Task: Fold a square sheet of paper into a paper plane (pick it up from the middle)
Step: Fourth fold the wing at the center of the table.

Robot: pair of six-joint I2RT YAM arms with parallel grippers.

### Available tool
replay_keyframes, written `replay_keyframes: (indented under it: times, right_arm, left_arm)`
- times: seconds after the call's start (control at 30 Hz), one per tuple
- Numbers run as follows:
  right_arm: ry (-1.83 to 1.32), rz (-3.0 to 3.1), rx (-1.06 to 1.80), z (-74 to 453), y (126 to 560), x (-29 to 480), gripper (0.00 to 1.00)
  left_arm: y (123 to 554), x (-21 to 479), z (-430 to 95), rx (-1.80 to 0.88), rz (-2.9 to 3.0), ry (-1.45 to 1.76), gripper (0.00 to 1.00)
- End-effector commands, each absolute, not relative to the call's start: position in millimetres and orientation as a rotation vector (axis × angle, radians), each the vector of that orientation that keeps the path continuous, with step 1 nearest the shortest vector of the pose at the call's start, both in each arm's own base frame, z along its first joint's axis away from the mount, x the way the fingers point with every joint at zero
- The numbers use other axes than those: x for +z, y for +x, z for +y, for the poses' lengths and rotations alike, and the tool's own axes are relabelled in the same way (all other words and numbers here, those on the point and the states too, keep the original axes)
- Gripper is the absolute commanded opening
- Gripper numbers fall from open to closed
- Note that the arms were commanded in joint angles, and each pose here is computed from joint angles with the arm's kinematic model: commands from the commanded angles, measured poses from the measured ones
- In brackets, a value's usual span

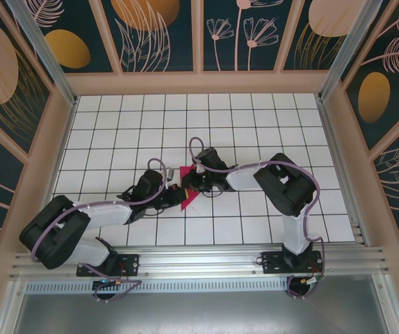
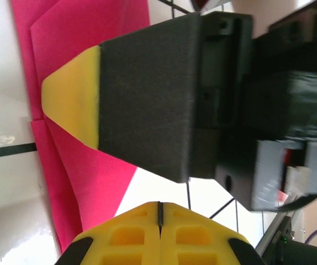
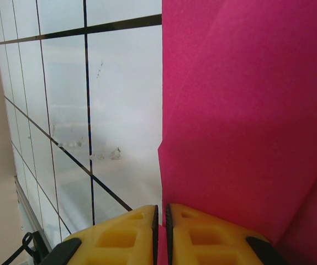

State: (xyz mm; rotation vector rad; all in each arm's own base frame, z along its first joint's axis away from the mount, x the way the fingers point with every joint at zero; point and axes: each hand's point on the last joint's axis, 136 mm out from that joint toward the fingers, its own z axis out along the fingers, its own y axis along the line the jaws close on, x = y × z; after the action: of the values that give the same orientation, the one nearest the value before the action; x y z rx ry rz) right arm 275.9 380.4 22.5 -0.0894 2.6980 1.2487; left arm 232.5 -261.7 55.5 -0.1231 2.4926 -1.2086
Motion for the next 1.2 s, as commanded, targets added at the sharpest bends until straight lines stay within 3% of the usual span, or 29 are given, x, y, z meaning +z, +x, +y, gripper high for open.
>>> replay_keyframes:
  times: [0.0, 0.3, 0.6, 0.93, 1.17]
  right_arm:
    - [-0.016, 2.799, 1.074, 361.0, 273.2, -15.0, 0.17]
    - [-0.012, 2.802, 1.075, 361.7, 273.3, -16.1, 0.17]
    - [-0.016, 2.805, 1.062, 361.2, 273.7, -16.6, 0.17]
    - [-0.007, 2.807, 1.052, 360.5, 274.8, -18.1, 0.17]
    - [-0.009, 2.809, 1.048, 360.5, 275.0, -18.1, 0.17]
  left_arm:
    - [242.5, 64.5, -272.2, -1.278, 2.44, -0.117, 0.05]
    - [238.0, 27.3, -260.3, -1.133, 2.559, -0.126, 0.04]
    - [201.4, -8.9, -238.0, -1.111, 2.67, -0.17, 0.02]
    - [167.3, -14.6, -237.9, -1.22, 2.751, -0.063, 0.03]
    - [159.2, -26.8, -223.2, -1.049, 2.854, 0.028, 0.02]
